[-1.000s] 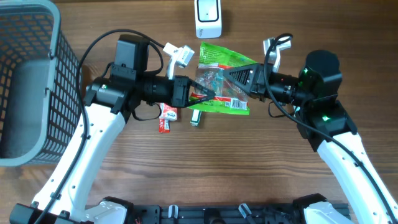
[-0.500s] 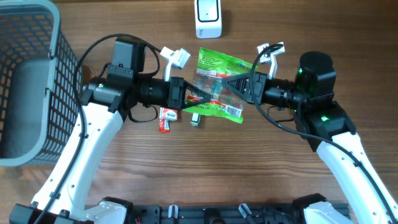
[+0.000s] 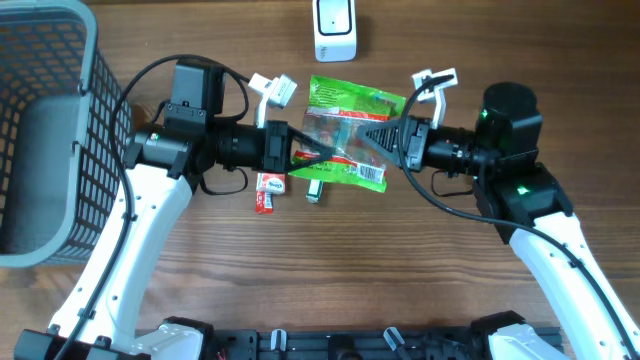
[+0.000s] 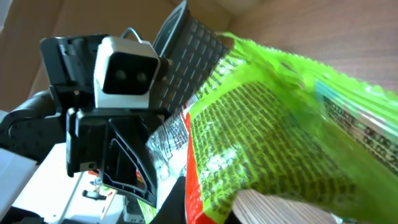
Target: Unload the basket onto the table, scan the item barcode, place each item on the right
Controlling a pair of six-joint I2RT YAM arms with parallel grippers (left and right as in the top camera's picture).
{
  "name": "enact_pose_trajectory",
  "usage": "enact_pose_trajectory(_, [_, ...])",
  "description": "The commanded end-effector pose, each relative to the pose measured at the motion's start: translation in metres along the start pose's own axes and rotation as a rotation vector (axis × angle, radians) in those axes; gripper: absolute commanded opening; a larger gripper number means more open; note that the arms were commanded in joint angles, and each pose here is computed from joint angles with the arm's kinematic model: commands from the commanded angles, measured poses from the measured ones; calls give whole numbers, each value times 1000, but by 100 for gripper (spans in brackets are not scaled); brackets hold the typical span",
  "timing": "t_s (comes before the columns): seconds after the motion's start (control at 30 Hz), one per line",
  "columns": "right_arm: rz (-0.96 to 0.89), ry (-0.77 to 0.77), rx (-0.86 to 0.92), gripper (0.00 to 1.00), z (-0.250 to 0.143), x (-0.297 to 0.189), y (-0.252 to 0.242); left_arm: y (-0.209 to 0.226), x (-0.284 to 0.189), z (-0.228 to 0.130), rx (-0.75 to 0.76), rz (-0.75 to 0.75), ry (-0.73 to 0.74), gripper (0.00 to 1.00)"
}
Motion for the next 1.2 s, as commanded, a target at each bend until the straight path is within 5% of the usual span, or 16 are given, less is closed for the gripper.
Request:
enact_pose_trajectory(0.0, [28, -6, -19, 4, 4, -3, 6, -2, -3, 2, 27, -6, -6, 4])
enact_pose_trajectory(0.23, [35, -78, -113, 7, 21, -3, 12, 1, -3, -4, 23, 1, 11, 4])
enact_pose_trajectory(0.33, [-2, -117, -127, 27, 28, -4, 8, 3, -3, -7, 12, 7, 22, 4])
enact_pose_trajectory(0.43, [-35, -134, -121, 34, 30, -3, 2, 3, -3, -9, 15, 7, 26, 4])
enact_pose_trajectory(0.9, [-139, -116, -38, 39, 26, 14, -45, 3, 4, -22, 78, 10, 78, 4])
enact_pose_trajectory(1.07, [-264, 19, 5, 70, -9, 12, -72, 5, 10, -23, 99, 39, 84, 4])
enact_pose_trajectory(1.17, [-266, 77, 162, 77, -26, 0, -80, 3, 10, -17, 123, 33, 65, 4])
Point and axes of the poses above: each gripper's point midway between its finger pads, its own x axis out along the fingers, its own y axis along the line the jaws close on, z = x × y, the point moved 3 cm from there along -x, back along the fingers, and after that the axes turned 10 degrees about -x, right-handed, at the moved point
